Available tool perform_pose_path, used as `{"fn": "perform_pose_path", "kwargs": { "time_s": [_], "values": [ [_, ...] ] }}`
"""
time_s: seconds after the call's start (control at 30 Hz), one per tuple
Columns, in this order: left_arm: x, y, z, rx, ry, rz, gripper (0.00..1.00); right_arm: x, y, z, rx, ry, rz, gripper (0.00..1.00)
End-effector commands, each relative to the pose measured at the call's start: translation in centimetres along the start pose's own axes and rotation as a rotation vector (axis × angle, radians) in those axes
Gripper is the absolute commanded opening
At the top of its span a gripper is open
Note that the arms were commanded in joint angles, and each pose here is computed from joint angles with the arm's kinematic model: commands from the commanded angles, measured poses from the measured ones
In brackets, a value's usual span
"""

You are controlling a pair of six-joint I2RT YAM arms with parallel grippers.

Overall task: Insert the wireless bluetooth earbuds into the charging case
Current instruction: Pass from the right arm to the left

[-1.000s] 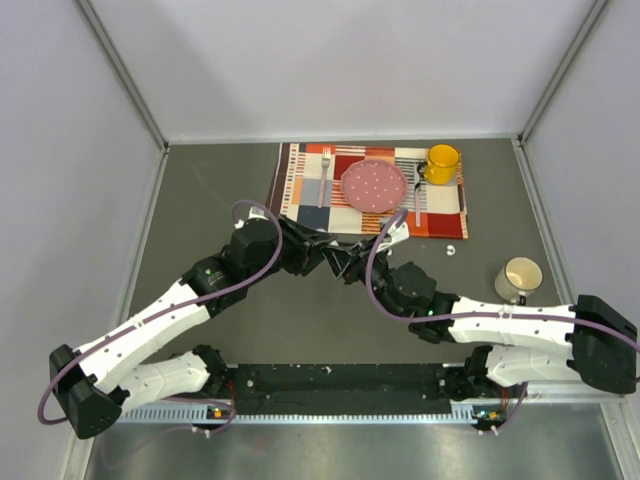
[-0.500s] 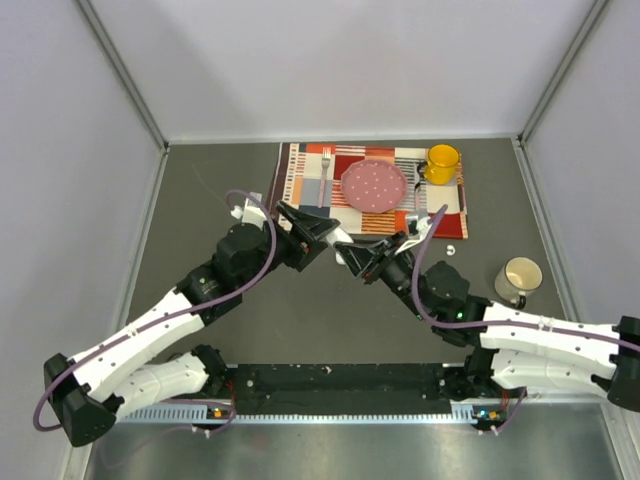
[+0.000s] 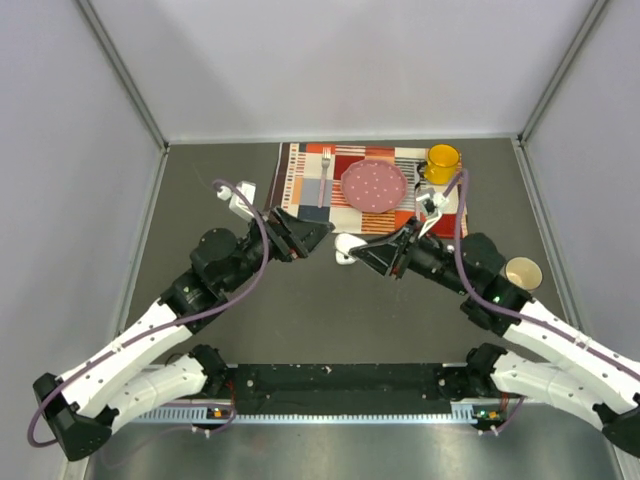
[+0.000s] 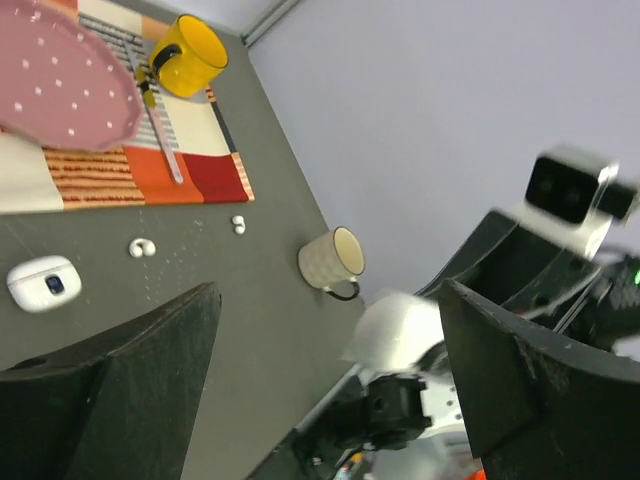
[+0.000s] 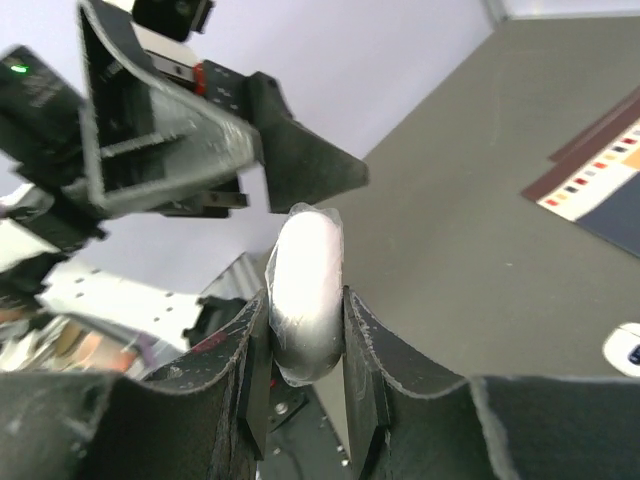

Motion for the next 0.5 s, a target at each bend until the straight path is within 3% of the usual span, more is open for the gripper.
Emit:
{"fn": "perform_pose_path", "kwargs": {
  "time_s": [0.0, 0.1, 0.23, 0.33, 0.47],
  "values": [
    [-1.1, 0.2, -0.4, 0.277, 0.101, -0.147, 0.94, -1.3, 1.9, 3.4, 0.070, 0.062, 0.299, 0.00],
    [-2.2, 1.0, -0.7, 0.397, 0.134, -0.200, 0.95, -1.4, 1.9, 3.9, 0.096, 0.089, 0.358, 0.00],
    [-4.9, 1.2, -0.5, 0.556, 0.064, -0.375, 0.95, -1.3, 1.8, 3.9, 0.094, 0.121, 0.384, 0.00],
    [-6.2, 1.4, -0.4, 0.600, -0.013, -0.466, 0.94, -1.2, 1.6, 3.9, 0.093, 0.121, 0.374, 0.00],
    [-7.0, 1.9, -1.2, 0.624, 0.024, -0.581, 0.92, -1.2, 1.5, 3.7, 0.091, 0.113, 0.375, 0.00]
  ]
}}
Point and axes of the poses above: each gripper's point midway between its finger pads, its own x axis out along the fingers, its own y axis along the line the jaws close on, z = x × y, the point moved 10 cm from there along -x, back along the fingers, and after that the axes turned 15 degrees about -x, right-handed, at the moved point
